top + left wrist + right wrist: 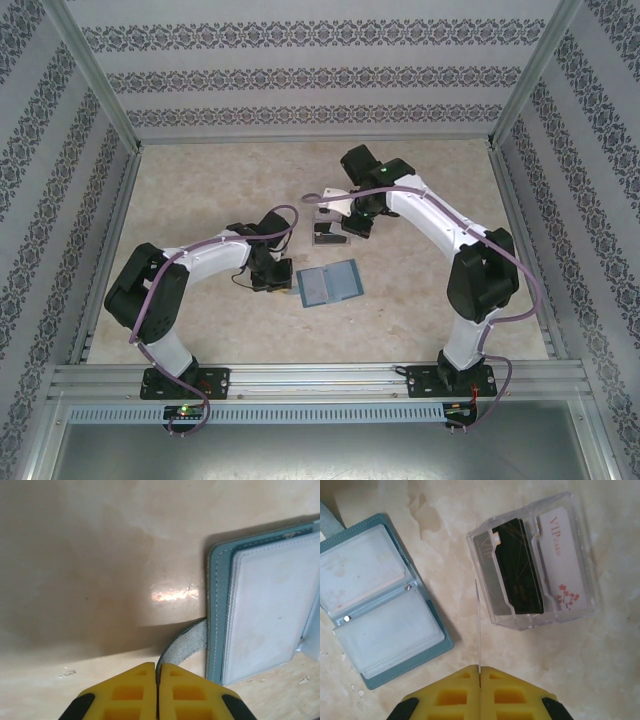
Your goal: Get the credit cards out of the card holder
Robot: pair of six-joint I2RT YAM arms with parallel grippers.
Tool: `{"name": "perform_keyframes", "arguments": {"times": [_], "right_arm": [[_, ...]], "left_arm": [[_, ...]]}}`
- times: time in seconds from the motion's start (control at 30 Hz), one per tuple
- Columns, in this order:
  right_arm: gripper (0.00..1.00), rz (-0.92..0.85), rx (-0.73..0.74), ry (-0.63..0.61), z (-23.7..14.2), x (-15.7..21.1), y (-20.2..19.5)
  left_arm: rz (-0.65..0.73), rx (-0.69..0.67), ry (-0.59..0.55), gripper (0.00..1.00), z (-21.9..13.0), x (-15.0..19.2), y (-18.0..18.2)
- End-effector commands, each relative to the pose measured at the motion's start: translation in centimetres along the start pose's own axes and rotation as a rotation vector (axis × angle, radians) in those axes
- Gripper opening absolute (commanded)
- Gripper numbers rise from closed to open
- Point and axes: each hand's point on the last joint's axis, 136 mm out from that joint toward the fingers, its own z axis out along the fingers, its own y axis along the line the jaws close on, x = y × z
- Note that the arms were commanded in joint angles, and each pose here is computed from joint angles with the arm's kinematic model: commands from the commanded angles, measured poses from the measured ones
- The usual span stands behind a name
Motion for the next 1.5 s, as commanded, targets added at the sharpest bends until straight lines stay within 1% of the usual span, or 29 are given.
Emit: {"name": "perform_keyframes", "arguments": {"times": [0.0,0.2,0.4,0.67,0.83,0.9,1.2,1.47], "right_arm": [[0.0,-0.029,0.0,-0.009,0.1,-0.8,-1.0],[0.0,-0.084,0.009,-0.011,0.5,-2.1,-2.4],[0.0,-0.144,-0.004,0.022,1.1,-2.8,-3.5],[0.0,-0.187,-0.011,0.069,2.6,-3.1,-5.0],[0.0,-0.188,-0.021,0.07,3.3,-3.7,-5.5],[0.0,-0.188,-0.026,0.07,3.6,-3.8,-5.6],[0.0,-0.196,-0.023,0.114,5.0,-3.4,-6.5],[0.0,-0.194,-0.091,0.122,5.9,-3.1,-5.8]], "left_arm": [[0.019,-0.044,-0.014,0.05,-1.1,-0.4,1.2],[0.054,-0.106,0.006,0.07,-1.6,-0.7,2.4],[0.078,-0.116,0.014,0.11,-1.9,-1.1,2.4],[0.088,-0.119,0.01,0.12,-2.1,-1.8,2.4],[0.078,-0.111,-0.004,0.23,-2.7,-2.0,2.4],[0.074,-0.108,-0.012,0.25,-2.9,-2.0,2.4],[0.057,-0.116,-0.043,0.28,-4.0,-2.2,3.0],[0.044,-0.116,-0.045,0.3,-4.1,-2.1,3.2]]}}
